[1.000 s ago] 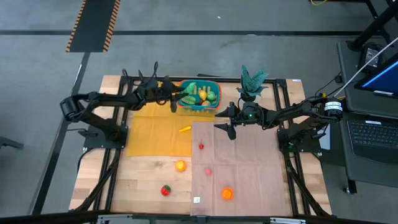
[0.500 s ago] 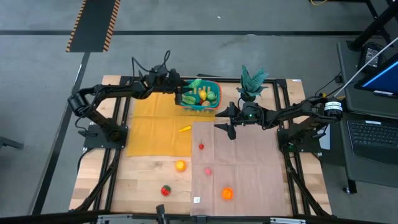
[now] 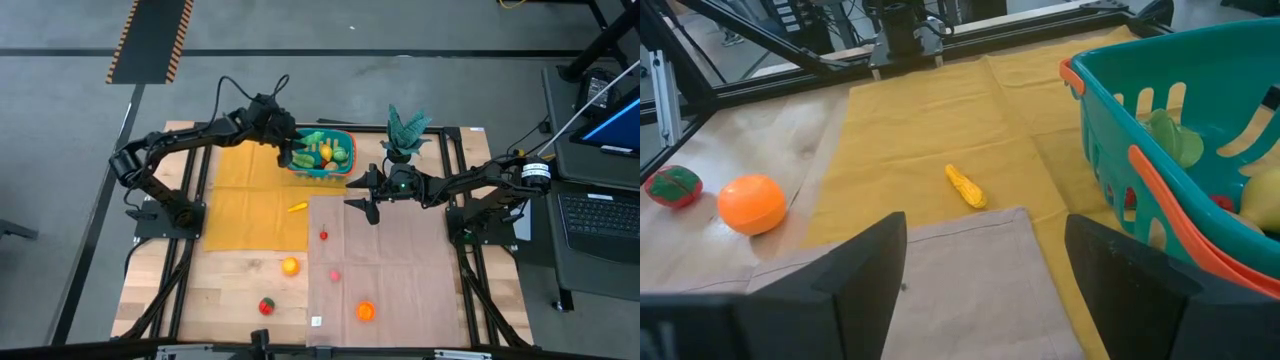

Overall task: Pick and placing Produce into tupperware
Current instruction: Put the green peas into the blue basket

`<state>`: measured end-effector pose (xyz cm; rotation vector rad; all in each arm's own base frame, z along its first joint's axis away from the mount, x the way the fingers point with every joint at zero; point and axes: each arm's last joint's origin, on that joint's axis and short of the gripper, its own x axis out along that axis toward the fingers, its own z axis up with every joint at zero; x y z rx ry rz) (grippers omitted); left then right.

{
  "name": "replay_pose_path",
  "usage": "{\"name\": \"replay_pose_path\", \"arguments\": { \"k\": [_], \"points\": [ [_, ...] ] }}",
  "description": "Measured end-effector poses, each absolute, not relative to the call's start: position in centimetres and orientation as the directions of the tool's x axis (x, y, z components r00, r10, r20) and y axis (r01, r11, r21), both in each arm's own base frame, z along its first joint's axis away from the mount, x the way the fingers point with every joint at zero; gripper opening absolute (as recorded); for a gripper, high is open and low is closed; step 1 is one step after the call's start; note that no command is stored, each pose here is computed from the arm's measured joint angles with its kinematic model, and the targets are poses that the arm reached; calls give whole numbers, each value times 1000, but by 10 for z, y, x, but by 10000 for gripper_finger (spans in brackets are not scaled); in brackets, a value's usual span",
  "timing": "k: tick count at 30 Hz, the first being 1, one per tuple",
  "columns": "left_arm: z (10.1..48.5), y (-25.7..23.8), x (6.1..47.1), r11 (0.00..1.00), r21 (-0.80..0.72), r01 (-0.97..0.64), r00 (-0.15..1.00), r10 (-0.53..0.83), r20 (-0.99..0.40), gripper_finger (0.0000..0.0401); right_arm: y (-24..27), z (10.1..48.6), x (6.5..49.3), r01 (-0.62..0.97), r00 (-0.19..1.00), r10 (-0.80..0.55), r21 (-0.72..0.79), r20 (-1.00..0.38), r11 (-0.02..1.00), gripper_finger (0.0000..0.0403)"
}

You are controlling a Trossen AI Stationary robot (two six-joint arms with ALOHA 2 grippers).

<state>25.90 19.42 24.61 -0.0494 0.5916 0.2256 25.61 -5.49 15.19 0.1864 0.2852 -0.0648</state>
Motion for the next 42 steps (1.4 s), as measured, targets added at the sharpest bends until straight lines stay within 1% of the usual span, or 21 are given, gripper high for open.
{"name": "replay_pose_path", "arguments": {
  "k": [4,10,20,26,34,42],
  "points": [
    [253,195,259,975,26,-219,789,193,-583,104,-55,152,256,90,958,-38,174,-286,981,275],
    [251,194,258,975,18,-222,772,187,-608,104,-55,152,256,90,958,-38,174,-286,981,275],
    [228,199,271,981,11,-194,740,153,-655,104,-55,152,256,91,956,-37,173,-289,981,275],
    [221,213,288,984,15,-175,722,139,-677,104,-55,151,256,91,956,-37,172,-291,981,275],
    [205,227,309,986,-41,-164,615,70,-785,104,-55,151,256,91,955,-37,172,-293,981,275],
    [191,235,323,986,-45,-159,557,52,-829,107,-55,150,255,94,951,-36,177,-308,980,275]
  ]
}}
